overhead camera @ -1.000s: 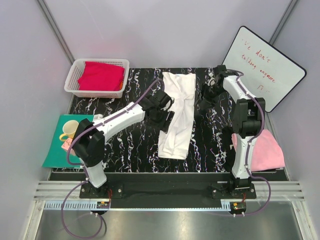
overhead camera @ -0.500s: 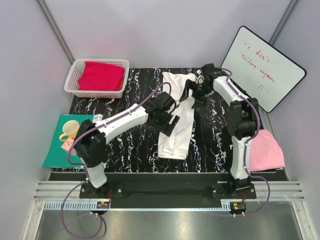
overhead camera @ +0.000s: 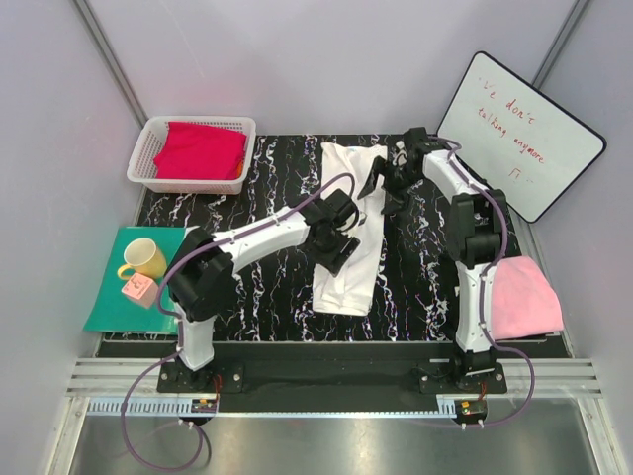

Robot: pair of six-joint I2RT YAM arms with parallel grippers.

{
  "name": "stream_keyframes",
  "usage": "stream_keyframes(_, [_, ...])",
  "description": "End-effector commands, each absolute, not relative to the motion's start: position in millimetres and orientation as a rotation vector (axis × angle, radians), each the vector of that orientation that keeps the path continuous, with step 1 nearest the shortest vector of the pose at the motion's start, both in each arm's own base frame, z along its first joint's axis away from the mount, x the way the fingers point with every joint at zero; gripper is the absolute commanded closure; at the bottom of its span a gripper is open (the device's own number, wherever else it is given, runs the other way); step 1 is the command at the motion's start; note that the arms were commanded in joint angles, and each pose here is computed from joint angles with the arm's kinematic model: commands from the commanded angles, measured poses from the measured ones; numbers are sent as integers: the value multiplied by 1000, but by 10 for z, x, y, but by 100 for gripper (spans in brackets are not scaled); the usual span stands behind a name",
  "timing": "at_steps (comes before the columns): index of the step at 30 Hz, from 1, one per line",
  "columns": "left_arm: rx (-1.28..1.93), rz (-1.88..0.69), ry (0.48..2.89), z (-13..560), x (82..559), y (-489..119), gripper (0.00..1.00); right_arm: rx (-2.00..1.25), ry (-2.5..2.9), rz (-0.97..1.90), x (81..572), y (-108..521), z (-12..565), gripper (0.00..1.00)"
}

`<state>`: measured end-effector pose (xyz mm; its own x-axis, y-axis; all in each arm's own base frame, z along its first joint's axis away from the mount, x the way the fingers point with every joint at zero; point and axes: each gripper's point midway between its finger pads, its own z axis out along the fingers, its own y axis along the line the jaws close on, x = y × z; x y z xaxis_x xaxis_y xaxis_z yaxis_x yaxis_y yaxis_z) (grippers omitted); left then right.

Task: Fold and stack the t-shirts
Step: Grab the bottom of the folded rectangular tshirt with both arms

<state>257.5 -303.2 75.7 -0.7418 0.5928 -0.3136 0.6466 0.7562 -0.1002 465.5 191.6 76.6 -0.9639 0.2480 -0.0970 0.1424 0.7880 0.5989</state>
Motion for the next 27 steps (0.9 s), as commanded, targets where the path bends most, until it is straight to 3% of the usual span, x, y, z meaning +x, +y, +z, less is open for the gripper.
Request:
stream_keyframes(1, [968,-384,2655,909,2478,-3038,29,262,2805,946,4248,1874,1177,11])
stream_keyframes(3, [957,-374,2674,871,2409,-2962,21,286,2861,964,3973,1850,1148,15])
stream_keyframes(8, [847,-432,2732,809,2224,-2767,15,341,2972,1042,3318,1830,1081,18])
stream_keyframes(17, [444,-863,2782,744,2199,-2474,6,486,3030,1207,2466,1921,919,11])
stream_keyframes(23, [380,-1128,2817,602,2107,-2598,5,640,3014,1269,2053,1956,721,1])
stream_keyframes(27, [349,-1274,2818,575,2044,-2711,6,708,2996,1272,1921,1952,626,0])
